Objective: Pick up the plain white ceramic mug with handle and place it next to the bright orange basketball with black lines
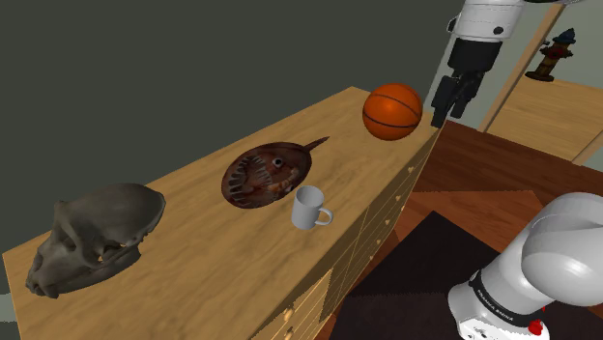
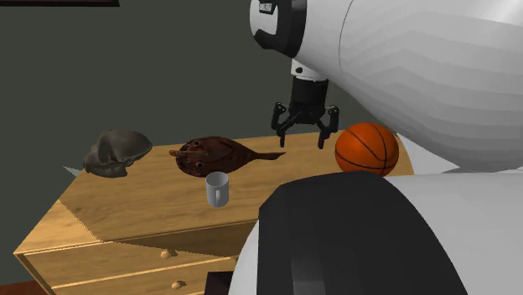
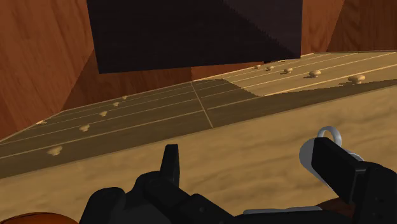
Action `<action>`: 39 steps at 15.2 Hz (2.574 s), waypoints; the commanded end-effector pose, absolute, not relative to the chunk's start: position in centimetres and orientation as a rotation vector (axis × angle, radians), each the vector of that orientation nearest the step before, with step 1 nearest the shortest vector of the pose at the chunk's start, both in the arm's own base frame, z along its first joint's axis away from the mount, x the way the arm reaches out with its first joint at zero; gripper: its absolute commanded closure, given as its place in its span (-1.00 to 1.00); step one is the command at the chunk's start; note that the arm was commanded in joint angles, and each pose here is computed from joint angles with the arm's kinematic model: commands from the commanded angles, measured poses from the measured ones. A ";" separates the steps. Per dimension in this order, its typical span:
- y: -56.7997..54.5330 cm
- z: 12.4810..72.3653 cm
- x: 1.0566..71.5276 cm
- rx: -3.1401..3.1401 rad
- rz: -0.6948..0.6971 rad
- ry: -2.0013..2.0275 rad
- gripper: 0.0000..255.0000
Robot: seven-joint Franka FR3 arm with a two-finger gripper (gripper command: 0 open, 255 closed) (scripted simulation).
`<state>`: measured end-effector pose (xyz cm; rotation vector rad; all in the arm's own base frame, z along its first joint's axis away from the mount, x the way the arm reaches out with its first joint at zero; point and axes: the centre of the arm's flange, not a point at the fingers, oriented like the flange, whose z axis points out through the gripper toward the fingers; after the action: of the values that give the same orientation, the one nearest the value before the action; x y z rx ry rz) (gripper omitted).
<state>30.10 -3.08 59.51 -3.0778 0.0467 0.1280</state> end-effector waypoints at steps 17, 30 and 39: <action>9.3 46.4 40.0 -3.078 -0.004 -0.295 -1.00; 18.1 37.6 45.4 -3.057 -0.087 -0.509 -1.00; 18.3 34.7 45.5 -3.057 -0.087 -0.509 -1.00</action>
<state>45.48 18.29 34.70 -3.0566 -0.5088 -0.0865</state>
